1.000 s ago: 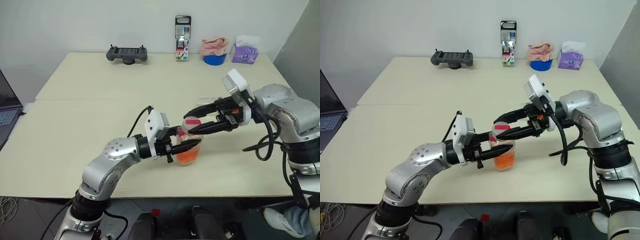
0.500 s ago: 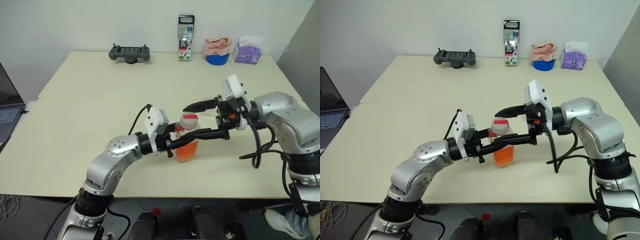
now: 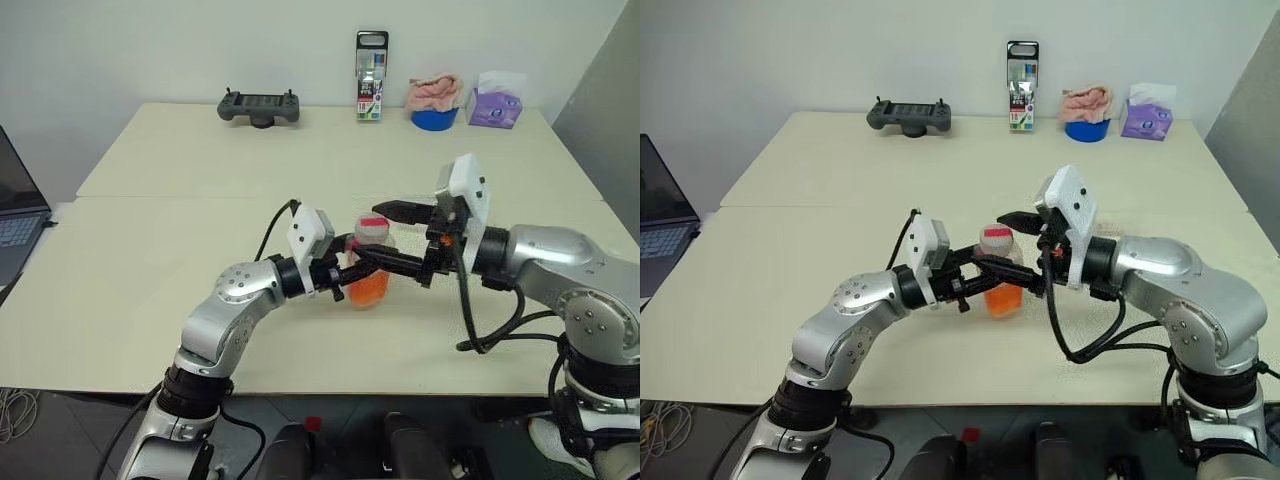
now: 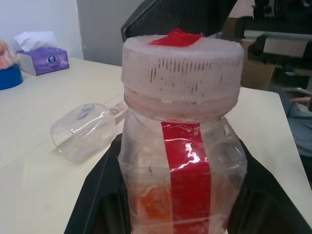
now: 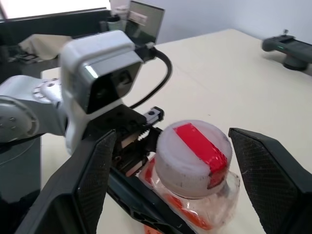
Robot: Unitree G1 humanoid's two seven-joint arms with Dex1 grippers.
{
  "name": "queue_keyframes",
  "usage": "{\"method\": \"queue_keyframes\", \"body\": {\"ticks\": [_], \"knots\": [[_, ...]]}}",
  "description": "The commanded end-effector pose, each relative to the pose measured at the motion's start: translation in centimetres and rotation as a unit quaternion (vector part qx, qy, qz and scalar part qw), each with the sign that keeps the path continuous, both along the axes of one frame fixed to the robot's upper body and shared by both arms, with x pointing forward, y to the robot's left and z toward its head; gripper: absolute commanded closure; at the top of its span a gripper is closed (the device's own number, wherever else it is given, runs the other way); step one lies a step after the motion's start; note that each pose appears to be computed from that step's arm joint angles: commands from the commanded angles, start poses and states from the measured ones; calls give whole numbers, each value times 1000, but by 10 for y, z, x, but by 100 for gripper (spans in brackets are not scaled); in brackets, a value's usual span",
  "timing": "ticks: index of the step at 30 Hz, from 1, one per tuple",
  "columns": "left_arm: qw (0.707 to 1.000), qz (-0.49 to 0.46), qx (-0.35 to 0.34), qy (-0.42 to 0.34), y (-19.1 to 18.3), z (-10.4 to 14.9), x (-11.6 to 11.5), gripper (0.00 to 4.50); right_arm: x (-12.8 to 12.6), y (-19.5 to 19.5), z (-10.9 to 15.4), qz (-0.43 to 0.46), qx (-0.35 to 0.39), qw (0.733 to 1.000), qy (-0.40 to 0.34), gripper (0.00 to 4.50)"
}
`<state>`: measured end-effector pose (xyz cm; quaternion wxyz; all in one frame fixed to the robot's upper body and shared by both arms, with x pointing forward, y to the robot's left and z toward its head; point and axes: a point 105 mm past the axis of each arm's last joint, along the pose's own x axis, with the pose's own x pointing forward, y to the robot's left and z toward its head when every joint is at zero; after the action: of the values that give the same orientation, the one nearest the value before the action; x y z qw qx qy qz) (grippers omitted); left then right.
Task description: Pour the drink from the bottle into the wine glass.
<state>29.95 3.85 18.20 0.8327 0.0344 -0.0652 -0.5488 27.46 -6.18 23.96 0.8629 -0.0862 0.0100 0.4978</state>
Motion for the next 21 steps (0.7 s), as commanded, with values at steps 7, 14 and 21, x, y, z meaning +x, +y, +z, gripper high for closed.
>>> {"method": "queue_keyframes", "body": {"ticks": [7, 14, 21], "knots": [[999, -12, -12, -35, -4, 13, -6, 268, 3, 1, 16, -69, 30, 997, -22, 57], [999, -8, -10, -33, -2, 12, -5, 268, 5, 1, 13, -78, 24, 997, -17, 184], [999, -2, -10, -37, 0, 15, -4, 268, 19, -11, 4, -99, -27, 995, -20, 269]]}}
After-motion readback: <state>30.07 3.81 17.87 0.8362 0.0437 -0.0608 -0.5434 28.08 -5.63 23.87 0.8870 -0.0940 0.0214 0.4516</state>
